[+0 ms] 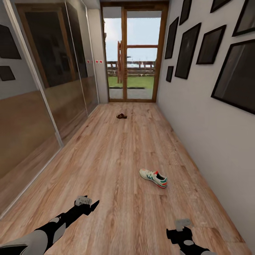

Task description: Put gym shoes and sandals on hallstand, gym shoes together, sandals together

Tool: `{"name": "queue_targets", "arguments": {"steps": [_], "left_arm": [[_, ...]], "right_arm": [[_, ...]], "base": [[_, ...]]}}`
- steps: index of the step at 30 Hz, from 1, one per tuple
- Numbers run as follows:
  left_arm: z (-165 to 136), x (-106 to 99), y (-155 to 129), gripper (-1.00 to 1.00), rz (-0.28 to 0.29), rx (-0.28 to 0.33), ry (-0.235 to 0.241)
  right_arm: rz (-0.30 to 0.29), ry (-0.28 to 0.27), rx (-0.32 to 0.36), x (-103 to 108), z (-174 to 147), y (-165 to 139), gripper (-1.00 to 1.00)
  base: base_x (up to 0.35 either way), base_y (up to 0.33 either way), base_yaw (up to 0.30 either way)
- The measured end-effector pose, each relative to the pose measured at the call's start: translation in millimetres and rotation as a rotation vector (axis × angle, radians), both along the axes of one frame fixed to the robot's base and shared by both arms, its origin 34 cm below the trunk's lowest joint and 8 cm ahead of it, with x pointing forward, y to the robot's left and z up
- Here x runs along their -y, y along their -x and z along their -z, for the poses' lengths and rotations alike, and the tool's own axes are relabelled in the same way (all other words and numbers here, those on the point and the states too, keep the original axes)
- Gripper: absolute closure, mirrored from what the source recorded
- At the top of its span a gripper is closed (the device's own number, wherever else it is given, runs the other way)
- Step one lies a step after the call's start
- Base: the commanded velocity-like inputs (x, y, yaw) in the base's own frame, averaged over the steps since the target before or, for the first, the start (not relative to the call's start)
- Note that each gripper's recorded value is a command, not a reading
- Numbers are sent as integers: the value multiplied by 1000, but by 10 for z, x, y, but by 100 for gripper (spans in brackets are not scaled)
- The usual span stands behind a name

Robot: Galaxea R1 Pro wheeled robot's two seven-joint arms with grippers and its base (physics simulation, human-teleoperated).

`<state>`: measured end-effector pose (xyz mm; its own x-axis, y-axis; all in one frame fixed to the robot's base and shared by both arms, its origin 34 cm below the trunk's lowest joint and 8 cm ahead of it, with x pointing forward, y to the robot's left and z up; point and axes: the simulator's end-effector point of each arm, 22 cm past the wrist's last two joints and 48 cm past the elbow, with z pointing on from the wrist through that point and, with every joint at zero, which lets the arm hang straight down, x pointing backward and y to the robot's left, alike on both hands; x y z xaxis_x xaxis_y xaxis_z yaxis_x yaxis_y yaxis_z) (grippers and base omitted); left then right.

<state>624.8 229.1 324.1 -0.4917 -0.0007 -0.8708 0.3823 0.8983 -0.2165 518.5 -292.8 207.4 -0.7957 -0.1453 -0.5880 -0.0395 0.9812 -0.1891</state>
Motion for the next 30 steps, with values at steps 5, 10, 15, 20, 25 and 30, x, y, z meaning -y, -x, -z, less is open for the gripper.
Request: {"name": "queue_targets", "arguments": {"steps": [5, 10, 15, 20, 25, 30], "left_arm": [[-24, 0, -8, -100, 0, 5, 0], [-51, 0, -18, -100, 0, 10, 0], [-76, 0, -25, -100, 0, 14, 0], [-102, 0, -33, -100, 0, 19, 0], [-127, 0, -40, -100, 0, 24, 0], [-153, 0, -48, -100, 0, 29, 0]], "right_arm": [[0, 1, 5, 9, -19, -13, -100], [0, 2, 9, 11, -40, -27, -100], [0, 2, 14, 11, -61, -41, -100], [0, 2, 19, 11, -82, -55, -100], [-1, 3, 24, 12, -103, -70, -100], [-1, 3, 29, 12, -125, -84, -100]], "base": [[25, -25, 256], [6, -6, 264], [2, -2, 265], [1, -2, 266], [0, -69, 266], [0, -222, 266]]}}
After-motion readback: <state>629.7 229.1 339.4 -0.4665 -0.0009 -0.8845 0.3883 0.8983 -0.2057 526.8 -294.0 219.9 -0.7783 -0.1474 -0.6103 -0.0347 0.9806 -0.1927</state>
